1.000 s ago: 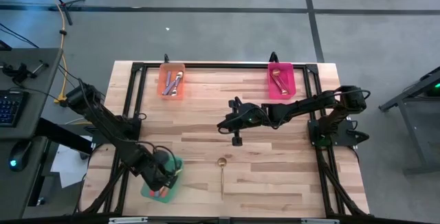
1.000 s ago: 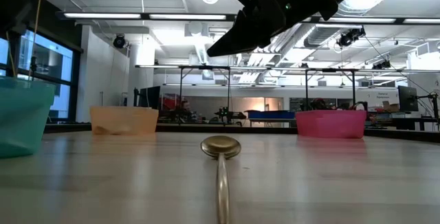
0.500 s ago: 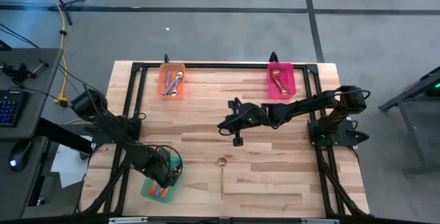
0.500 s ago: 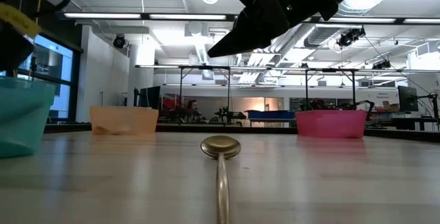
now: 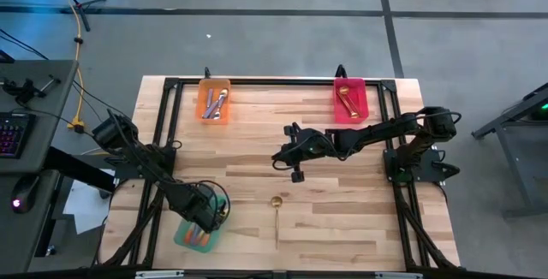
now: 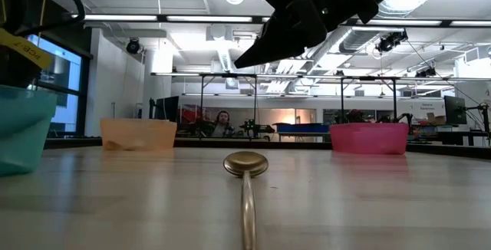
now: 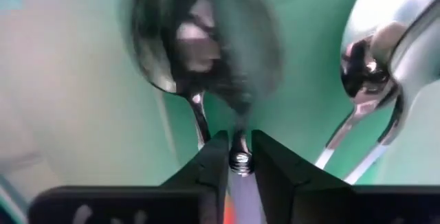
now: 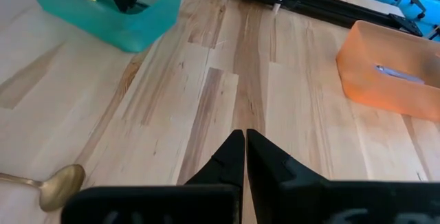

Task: Sort silverware by color (type)
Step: Put the purple spoon into the orange bin

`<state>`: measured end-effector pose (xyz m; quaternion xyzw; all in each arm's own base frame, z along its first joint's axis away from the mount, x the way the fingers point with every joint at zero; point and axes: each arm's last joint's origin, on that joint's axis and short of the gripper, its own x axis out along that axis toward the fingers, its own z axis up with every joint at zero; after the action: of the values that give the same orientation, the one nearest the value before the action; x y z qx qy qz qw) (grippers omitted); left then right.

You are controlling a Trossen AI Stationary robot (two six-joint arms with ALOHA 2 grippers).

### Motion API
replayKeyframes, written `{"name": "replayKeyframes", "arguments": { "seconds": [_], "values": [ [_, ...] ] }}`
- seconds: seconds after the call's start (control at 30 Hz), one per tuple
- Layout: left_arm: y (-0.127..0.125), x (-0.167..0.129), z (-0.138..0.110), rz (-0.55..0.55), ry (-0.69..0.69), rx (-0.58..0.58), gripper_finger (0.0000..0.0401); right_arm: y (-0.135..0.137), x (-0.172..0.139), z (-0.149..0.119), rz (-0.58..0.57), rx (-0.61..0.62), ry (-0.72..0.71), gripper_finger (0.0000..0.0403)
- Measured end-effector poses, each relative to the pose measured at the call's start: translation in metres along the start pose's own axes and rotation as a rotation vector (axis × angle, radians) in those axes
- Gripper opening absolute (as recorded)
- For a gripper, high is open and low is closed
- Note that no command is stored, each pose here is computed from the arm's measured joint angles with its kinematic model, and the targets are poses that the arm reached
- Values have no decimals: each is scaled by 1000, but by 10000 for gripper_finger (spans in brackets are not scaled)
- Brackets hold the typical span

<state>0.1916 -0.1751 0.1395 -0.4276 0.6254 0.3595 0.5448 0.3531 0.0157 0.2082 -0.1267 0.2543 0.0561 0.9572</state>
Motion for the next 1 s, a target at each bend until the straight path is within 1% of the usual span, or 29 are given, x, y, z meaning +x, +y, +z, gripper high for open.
{"name": "replayKeyframes", "arguments": {
  "seconds": [0.1,0.33,0.47,0.6,0.7,0.83,0.93,1.0],
  "values": [
    [0,0,0,1,-2,10,27,0,0,0,1,-9,2,0],
    [-2,-13,-4,40,12,48,26,0,0,0,1,-15,3,0],
    [-6,-29,-4,-13,26,80,26,0,0,0,1,-17,2,0],
    [-10,-45,0,-115,17,178,26,-2,0,-1,-4,-33,4,0],
    [-9,-57,8,-168,-14,237,26,-8,0,-3,-16,-23,8,0],
    [-6,-79,25,-254,-109,315,26,-15,1,-4,-11,-14,-6,0],
    [3,-96,46,-272,-204,370,26,-16,7,-6,19,-11,-29,0],
    [12,-108,63,-259,-265,396,26,-17,12,-10,21,-3,-29,0]
  ]
}}
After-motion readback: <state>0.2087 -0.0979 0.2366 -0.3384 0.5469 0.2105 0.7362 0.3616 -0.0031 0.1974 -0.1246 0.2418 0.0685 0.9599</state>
